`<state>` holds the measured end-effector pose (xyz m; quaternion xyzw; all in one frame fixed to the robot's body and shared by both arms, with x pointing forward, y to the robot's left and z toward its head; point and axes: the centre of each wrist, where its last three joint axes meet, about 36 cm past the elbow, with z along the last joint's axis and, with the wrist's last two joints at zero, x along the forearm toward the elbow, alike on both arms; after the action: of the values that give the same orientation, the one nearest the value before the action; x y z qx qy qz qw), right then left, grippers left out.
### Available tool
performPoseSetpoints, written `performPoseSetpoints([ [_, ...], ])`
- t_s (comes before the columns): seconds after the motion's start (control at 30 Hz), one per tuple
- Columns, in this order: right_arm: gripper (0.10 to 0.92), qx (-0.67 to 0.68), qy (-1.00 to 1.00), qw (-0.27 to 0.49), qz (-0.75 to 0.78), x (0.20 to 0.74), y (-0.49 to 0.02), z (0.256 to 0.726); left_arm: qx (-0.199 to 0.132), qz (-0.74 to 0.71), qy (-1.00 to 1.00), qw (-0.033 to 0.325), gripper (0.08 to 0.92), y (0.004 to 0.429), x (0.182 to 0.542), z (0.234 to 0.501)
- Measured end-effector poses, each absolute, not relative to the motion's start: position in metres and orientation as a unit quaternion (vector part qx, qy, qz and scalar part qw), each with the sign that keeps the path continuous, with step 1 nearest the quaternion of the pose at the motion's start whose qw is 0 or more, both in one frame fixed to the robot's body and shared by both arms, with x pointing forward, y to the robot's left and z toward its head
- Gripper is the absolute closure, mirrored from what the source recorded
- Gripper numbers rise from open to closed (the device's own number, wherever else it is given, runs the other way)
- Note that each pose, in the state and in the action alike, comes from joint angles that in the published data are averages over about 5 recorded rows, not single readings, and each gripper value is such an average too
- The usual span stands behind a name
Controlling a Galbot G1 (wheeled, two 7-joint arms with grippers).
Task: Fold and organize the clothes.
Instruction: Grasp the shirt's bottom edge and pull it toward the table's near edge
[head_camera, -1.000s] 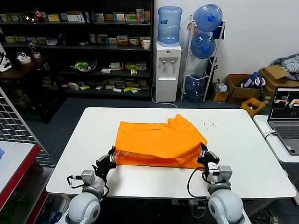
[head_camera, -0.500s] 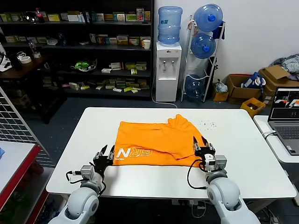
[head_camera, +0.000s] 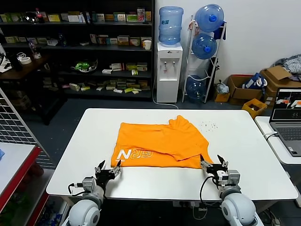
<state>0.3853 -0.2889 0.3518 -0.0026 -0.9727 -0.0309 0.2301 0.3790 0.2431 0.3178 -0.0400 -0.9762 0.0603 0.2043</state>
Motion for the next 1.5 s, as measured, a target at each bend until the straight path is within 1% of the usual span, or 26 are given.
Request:
performPoseSetpoints([
  [0.17, 0.201, -0.002, -0.968, 0.247, -0.045, 0.388, -0.291, 0.348, -0.037, 0.062, -0.974, 0.214, 0.177, 0.247, 0.384, 0.315],
  [0.27, 0.225, 0.000, -0.966, 0.254, -0.052, 0.389, -0.292, 0.347, -0.036, 0.063, -0.973, 0.218, 0.177, 0.249, 0.385, 0.313],
  [0.37, 0.292, 0.002, -0.964, 0.259, -0.060, 0.391, -0.292, 0.346, -0.036, 0.063, -0.973, 0.221, 0.184, 0.250, 0.387, 0.311],
  [0.43, 0.353, 0.003, -0.963, 0.262, -0.064, 0.392, -0.292, 0.347, -0.036, 0.064, -0.972, 0.221, 0.213, 0.250, 0.387, 0.311],
  [0.57, 0.466, 0.003, -0.960, 0.270, -0.070, 0.391, -0.293, 0.347, -0.038, 0.065, -0.972, 0.222, 0.317, 0.249, 0.387, 0.311],
  [0.93, 0.786, -0.001, -0.955, 0.284, -0.081, 0.388, -0.296, 0.347, -0.042, 0.067, -0.971, 0.224, 0.638, 0.247, 0.388, 0.310],
  [1.07, 0.881, -0.001, -0.955, 0.283, -0.082, 0.386, -0.296, 0.348, -0.041, 0.068, -0.972, 0.222, 0.751, 0.245, 0.388, 0.311],
  [1.13, 0.898, -0.001, -0.956, 0.283, -0.081, 0.384, -0.296, 0.349, -0.041, 0.070, -0.972, 0.219, 0.811, 0.244, 0.388, 0.312],
  [1.23, 0.898, -0.002, -0.957, 0.279, -0.079, 0.382, -0.297, 0.351, -0.041, 0.071, -0.973, 0.215, 0.885, 0.243, 0.388, 0.314],
  [1.3, 0.898, -0.002, -0.958, 0.276, -0.079, 0.380, -0.298, 0.353, -0.039, 0.072, -0.974, 0.213, 0.906, 0.243, 0.387, 0.316],
  [1.5, 0.898, -0.002, -0.960, 0.267, -0.080, 0.368, -0.299, 0.365, -0.034, 0.074, -0.975, 0.205, 0.909, 0.243, 0.384, 0.325],
])
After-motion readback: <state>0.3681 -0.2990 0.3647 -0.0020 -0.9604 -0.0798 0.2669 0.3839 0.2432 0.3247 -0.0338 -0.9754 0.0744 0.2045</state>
